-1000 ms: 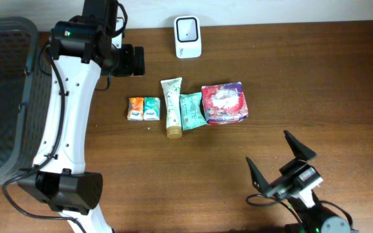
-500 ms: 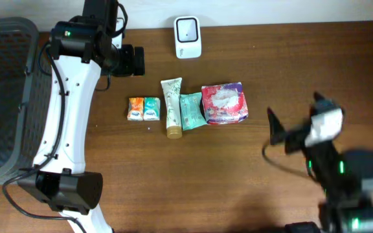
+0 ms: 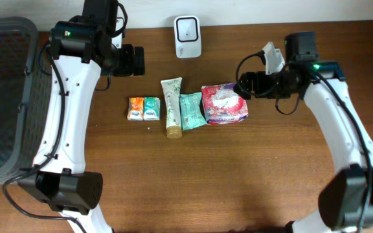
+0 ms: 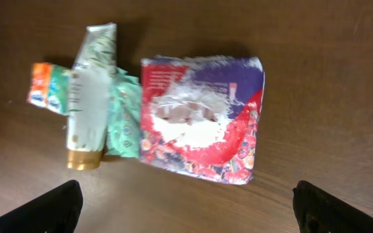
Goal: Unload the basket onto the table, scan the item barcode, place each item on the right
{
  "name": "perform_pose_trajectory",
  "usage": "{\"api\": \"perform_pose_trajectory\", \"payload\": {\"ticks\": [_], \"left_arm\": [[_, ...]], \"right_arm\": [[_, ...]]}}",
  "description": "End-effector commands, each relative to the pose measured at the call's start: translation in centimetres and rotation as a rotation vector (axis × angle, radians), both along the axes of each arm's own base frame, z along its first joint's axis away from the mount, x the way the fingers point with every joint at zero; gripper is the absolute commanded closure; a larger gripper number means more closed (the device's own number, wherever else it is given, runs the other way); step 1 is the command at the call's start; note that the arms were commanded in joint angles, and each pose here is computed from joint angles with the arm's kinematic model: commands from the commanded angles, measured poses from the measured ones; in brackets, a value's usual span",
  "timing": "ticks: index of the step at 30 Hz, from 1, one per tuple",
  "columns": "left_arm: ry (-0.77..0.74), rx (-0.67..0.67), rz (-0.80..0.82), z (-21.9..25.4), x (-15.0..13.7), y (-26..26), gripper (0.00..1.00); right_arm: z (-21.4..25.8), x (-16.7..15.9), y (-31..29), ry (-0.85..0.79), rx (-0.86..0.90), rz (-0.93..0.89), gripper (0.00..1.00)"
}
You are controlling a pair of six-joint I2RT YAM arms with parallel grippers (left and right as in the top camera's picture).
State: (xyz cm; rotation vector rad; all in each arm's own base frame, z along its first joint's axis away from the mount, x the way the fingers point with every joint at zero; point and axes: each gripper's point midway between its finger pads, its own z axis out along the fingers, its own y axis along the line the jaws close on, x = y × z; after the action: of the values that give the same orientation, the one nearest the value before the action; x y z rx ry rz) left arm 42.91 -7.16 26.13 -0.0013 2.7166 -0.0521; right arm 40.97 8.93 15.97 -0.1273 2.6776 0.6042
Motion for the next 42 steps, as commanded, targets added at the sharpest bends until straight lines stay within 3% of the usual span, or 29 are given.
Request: {"api": "perform_pose_trajectory", "payload": {"ticks": [1, 3, 6, 8, 12, 14, 15, 16, 17, 18, 19, 20, 23, 25, 29, 31, 33, 36, 37, 38, 39, 40, 42], "left_arm": [[-0.01, 0.003, 0.006, 0.4, 0.1, 0.3, 0.01], [-0.01, 0.003, 0.006, 0.4, 0.1, 0.3, 0.01], [-0.01, 0.003, 0.006, 0.4, 0.1, 0.3, 0.01], [-0.01, 0.003, 0.006, 0.4, 0.1, 0.3, 0.01], [-0.011, 0.003, 0.006, 0.4, 0.1, 0.3, 0.01], [-0.01, 0.003, 0.005, 0.4, 0.1, 0.3, 0.01], [-0.01, 0.003, 0.005, 0.4, 0.1, 0.3, 0.01], [-0.01, 0.003, 0.005, 0.4, 0.1, 0.3, 0.01], [-0.01, 0.003, 0.005, 0.4, 0.1, 0.3, 0.01], [-0.01, 0.003, 0.005, 0.4, 0.1, 0.3, 0.01], [-0.01, 0.003, 0.005, 0.4, 0.1, 0.3, 0.01], [-0.011, 0.003, 0.005, 0.4, 0.1, 0.3, 0.01], [-0.01, 0.003, 0.005, 0.4, 0.1, 0.3, 0.01], [-0.01, 0.003, 0.003, 0.4, 0.0, 0.2, 0.01], [-0.01, 0.006, 0.013, 0.4, 0.1, 0.6, 0.01], [-0.011, 0.006, 0.013, 0.4, 0.1, 0.6, 0.01], [-0.011, 0.006, 0.011, 0.4, 0.1, 0.6, 0.01], [-0.011, 0.006, 0.011, 0.4, 0.1, 0.6, 0.01], [-0.011, 0.006, 0.011, 0.4, 0.1, 0.6, 0.01], [-0.011, 0.006, 0.011, 0.4, 0.1, 0.6, 0.01], [-0.011, 0.006, 0.011, 0.4, 0.1, 0.6, 0.01], [-0.011, 0.006, 0.011, 0.4, 0.1, 0.6, 0.01], [-0.011, 0.006, 0.011, 0.4, 0.1, 0.6, 0.01]], "right_arm": [[-3.8, 1.2, -0.8, 0.072, -0.019, -0.013, 0.01], [-6.3, 1.6, -0.8, 0.122, 0.023, -0.005, 0.0], [-9.1, 1.5, -0.3, 0.168, 0.083, 0.06, 0.09], [-10.6, 1.3, -0.6, 0.203, 0.087, 0.061, 0.09], [-13.0, 0.1, 2.1, 0.241, 0.264, 0.201, 0.1], [-14.0, -0.2, 2.3, 0.27, 0.27, 0.203, 0.15], [-14.4, -0.3, 2.4, 0.279, 0.271, 0.202, 0.27], [-14.6, -0.4, 2.3, 0.287, 0.272, 0.198, 0.53], [-14.3, -0.4, 2.3, 0.291, 0.274, 0.19, 0.67], [-13.9, -0.4, 2.1, 0.297, 0.271, 0.187, 0.75], [-13.2, -0.3, 1.9, 0.302, 0.26, 0.181, 0.92], [-12.4, -0.2, 1.5, 0.305, 0.237, 0.175, 0.96], [-8.8, 0.9, -1.4, 0.314, 0.031, 0.074, 0.96], [-6.0, 1.4, -5.1, 0.322, -0.211, -0.102, 0.96], [-2.3, -0.3, -11.7, 0.319, -0.714, -0.468, 0.96], [-2.3, -1.2, -13.0, 0.301, -0.887, -0.545, 0.96], [-3.5, -2.0, -13.0, 0.303, -0.967, -0.551, 0.96], [-6.1, -2.7, -11.6, 0.325, -0.941, -0.512, 0.91], [-6.8, -2.9, -10.9, 0.335, -0.917, -0.498, 0.86], [-7.6, -2.9, -9.6, 0.346, -0.872, -0.47, 0.74], [-8.2, -2.9, -8.0, 0.353, -0.817, -0.427, 0.54], [-8.9, -2.6, -4.8, 0.347, -0.722, -0.351, 0.24], [-9.2, -2.1, -1.6, 0.315, -0.653, -0.299, 0.23]]}}
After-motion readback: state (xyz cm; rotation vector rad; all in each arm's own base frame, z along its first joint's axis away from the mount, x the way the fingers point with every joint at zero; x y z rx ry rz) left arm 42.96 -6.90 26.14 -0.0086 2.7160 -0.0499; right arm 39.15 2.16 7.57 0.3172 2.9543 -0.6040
